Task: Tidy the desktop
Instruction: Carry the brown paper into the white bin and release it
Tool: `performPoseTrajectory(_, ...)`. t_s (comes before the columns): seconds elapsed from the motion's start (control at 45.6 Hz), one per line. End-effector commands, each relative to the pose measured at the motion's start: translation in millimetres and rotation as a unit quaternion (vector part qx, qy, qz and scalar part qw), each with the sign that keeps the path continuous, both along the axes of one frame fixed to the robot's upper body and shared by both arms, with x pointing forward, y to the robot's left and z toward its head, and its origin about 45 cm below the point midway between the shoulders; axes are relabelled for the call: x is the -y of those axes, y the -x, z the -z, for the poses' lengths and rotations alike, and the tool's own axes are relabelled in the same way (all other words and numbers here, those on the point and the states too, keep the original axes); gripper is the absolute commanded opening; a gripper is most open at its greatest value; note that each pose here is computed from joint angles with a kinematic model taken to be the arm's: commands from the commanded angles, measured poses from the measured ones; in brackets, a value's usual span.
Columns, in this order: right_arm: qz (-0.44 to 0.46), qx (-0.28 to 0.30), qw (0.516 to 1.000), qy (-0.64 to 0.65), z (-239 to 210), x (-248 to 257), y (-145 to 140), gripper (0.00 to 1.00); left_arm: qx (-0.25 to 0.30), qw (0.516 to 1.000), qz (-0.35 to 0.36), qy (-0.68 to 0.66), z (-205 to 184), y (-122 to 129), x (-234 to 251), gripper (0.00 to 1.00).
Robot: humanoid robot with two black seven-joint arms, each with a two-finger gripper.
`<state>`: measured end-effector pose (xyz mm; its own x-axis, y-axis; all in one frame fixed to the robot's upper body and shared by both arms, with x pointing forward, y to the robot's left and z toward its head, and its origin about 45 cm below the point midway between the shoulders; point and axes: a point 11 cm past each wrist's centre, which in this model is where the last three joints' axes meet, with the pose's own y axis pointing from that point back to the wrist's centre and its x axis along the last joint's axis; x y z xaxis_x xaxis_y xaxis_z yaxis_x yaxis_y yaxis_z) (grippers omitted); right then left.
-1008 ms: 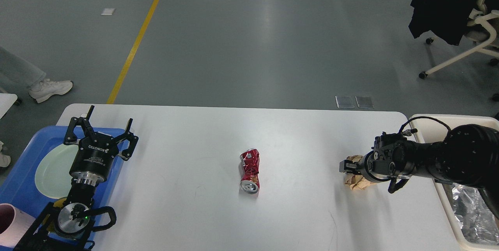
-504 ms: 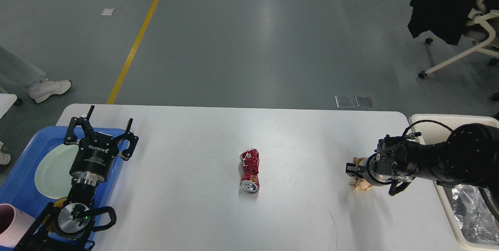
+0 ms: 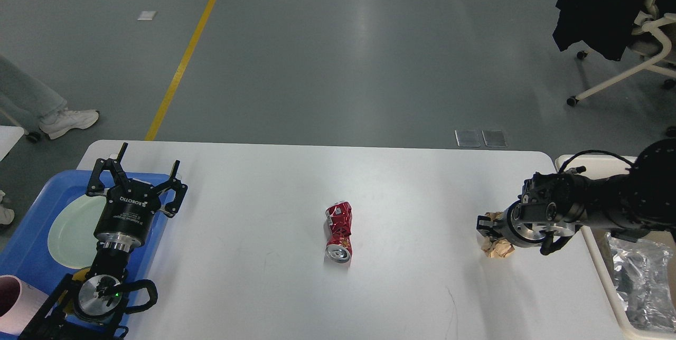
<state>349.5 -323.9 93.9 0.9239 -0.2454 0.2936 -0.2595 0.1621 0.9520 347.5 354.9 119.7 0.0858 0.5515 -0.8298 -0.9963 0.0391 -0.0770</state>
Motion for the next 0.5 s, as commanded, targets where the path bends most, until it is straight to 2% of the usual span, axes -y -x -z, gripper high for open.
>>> performPoseTrajectory(0.0, 0.012, -0.018, 1.0, -0.017, -39, 6, 5, 0.0, 0.001, 1.0, 0.0, 0.0, 0, 0, 0, 0.96)
performPoseTrajectory(0.482, -0.05, -0.124, 0.991, 0.003, -245, -14, 43, 0.0, 0.0, 1.0, 0.0, -0.001, 0, 0, 0, 0.96)
